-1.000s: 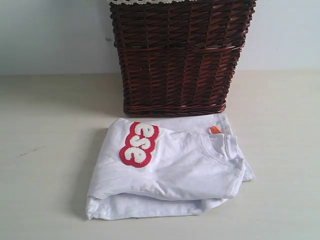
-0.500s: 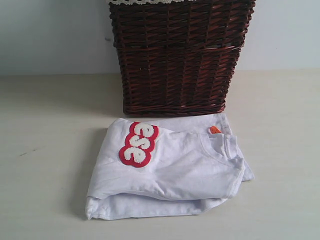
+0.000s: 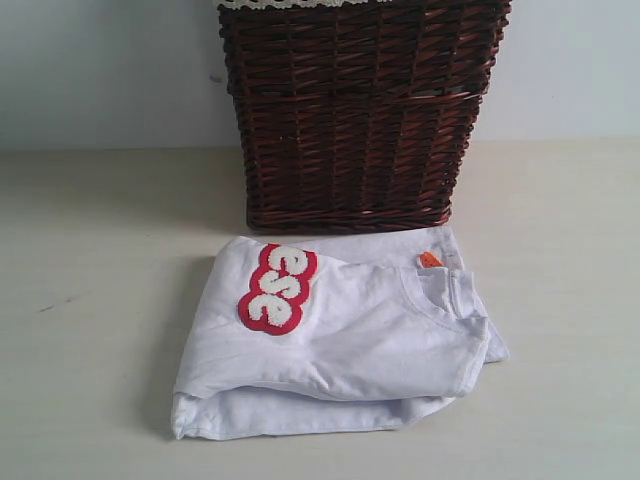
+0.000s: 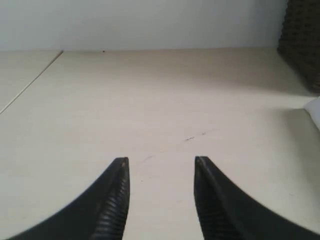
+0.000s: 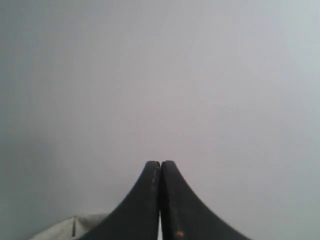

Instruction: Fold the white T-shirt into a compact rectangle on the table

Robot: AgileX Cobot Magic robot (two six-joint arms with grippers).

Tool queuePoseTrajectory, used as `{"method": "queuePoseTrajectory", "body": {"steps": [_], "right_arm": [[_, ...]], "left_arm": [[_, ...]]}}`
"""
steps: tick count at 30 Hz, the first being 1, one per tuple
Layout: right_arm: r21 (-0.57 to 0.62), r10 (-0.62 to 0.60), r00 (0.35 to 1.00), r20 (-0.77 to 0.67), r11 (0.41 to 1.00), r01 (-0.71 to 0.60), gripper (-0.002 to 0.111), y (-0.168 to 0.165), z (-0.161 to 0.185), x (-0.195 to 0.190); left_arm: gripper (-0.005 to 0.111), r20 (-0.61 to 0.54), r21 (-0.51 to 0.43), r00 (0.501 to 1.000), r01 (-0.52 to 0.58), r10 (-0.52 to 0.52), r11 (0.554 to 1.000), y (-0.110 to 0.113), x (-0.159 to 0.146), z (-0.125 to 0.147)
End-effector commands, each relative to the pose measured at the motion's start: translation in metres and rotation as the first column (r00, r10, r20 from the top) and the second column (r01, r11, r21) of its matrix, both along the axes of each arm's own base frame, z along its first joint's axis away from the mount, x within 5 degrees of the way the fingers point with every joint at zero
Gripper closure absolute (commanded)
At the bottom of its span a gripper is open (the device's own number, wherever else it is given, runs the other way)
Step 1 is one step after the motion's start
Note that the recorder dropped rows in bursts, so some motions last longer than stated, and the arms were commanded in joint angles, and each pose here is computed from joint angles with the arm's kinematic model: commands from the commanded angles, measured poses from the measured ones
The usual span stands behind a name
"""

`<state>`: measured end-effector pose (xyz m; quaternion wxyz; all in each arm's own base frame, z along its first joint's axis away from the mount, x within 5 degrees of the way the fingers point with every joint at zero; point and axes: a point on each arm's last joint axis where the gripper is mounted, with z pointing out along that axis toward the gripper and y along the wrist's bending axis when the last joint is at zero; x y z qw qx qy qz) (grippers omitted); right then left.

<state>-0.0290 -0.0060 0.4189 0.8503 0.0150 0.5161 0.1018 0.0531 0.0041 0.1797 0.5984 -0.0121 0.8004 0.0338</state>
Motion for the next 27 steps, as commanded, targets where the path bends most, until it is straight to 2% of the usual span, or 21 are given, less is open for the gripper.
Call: {"method": "queuePoseTrajectory", "body": {"steps": [1, 6, 13, 19, 23, 27], "right_arm": [[-0.060, -0.091, 0.996, -0.018, 0.994, 0.090, 0.108, 0.007, -0.004, -0.003], [-0.054, -0.054, 0.998, -0.022, 0.997, 0.052, 0.108, 0.012, -0.004, -0.003], [-0.059, -0.063, 0.998, -0.014, 0.996, 0.062, 0.108, 0.011, -0.009, 0.004], [-0.064, -0.080, 0.992, -0.095, 0.995, 0.074, 0.108, 0.010, -0.044, 0.034], [0.066, -0.030, 0.995, -0.097, 0.997, 0.036, 0.108, 0.008, -0.065, 0.048], [0.077, -0.042, 0.991, -0.125, 0.996, 0.052, 0.108, 0.007, -0.085, 0.059]], "left_arm": [[0.065, 0.016, -0.003, 1.000, -0.001, 0.001, 1.000, 0.000, 0.000, 0.001], [0.065, 0.016, -0.003, 1.000, -0.001, 0.001, 1.000, 0.000, 0.000, 0.001], [0.065, 0.016, -0.003, 1.000, -0.001, 0.001, 1.000, 0.000, 0.000, 0.001], [0.065, 0.016, -0.003, 1.000, -0.001, 0.001, 1.000, 0.000, 0.000, 0.001], [0.065, 0.016, -0.003, 1.000, -0.001, 0.001, 1.000, 0.000, 0.000, 0.001], [0.065, 0.016, -0.003, 1.000, -0.001, 0.001, 1.000, 0.000, 0.000, 0.001]]}}
